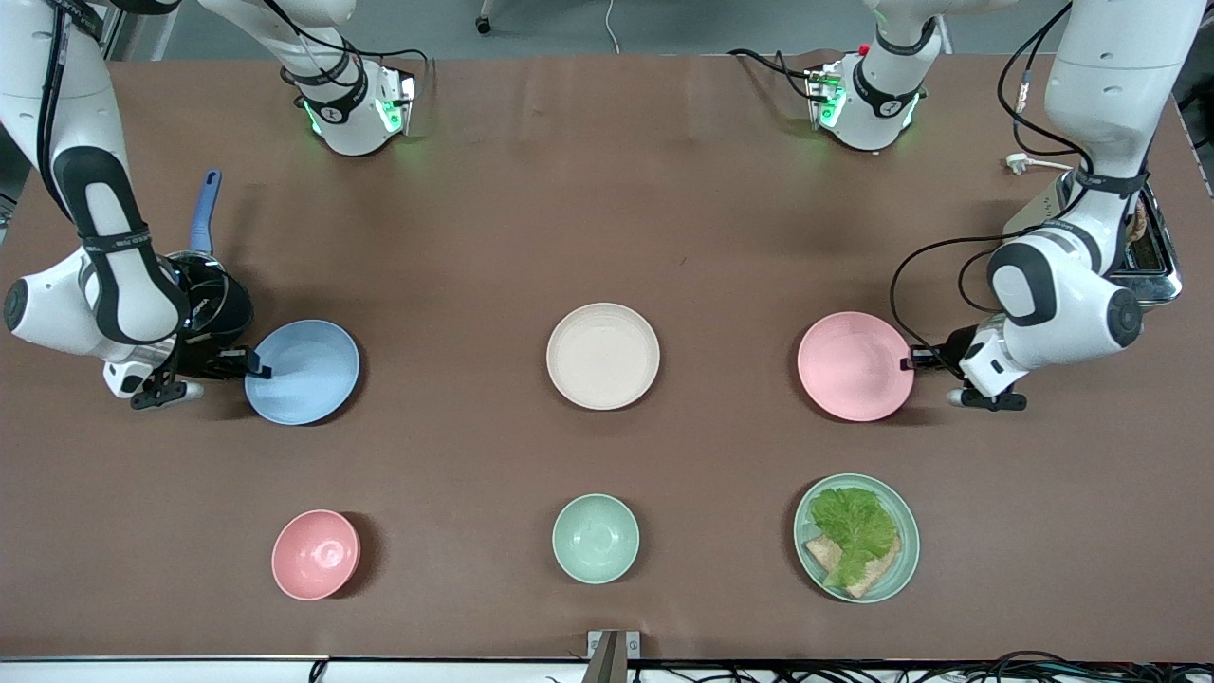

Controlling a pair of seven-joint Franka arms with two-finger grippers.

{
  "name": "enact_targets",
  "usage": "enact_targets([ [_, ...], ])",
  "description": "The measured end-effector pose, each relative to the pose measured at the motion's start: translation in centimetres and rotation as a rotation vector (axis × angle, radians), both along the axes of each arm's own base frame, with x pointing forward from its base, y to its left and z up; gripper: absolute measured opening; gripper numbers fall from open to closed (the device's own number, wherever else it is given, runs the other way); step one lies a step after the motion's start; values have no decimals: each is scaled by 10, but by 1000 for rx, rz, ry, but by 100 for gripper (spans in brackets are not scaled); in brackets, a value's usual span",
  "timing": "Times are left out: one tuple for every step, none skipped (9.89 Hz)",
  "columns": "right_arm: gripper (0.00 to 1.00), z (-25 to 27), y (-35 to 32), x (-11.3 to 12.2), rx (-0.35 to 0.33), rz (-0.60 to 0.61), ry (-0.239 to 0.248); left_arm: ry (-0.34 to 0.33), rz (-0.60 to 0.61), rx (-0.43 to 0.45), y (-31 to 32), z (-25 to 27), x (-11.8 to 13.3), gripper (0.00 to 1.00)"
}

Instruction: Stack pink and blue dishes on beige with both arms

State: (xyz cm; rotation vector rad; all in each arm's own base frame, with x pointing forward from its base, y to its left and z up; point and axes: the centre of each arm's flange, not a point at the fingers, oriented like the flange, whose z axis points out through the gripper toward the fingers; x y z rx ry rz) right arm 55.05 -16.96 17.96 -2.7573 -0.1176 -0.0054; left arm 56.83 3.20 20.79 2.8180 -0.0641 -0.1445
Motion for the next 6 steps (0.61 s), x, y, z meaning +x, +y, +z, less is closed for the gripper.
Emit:
enact_targets([
  [6, 13, -5, 8, 35, -18, 27, -11, -20, -23, -11, 25, 5, 5],
  [6, 33, -12, 18, 59, -37, 59, -29, -37, -49, -35, 60, 9, 5],
  [6, 58, -18, 30, 61, -43, 97, -50, -46, -69, -68, 97, 10, 5],
  [6, 87, -21, 43, 41, -45, 139, -60, -46, -83, -111, 124, 6, 5],
  [6, 116, -20, 55, 23, -51, 175, -41, -33, -95, -162, 139, -1, 5],
  [6, 145, -15, 66, 12, -62, 202, -6, -19, -106, -213, 141, -10, 5],
])
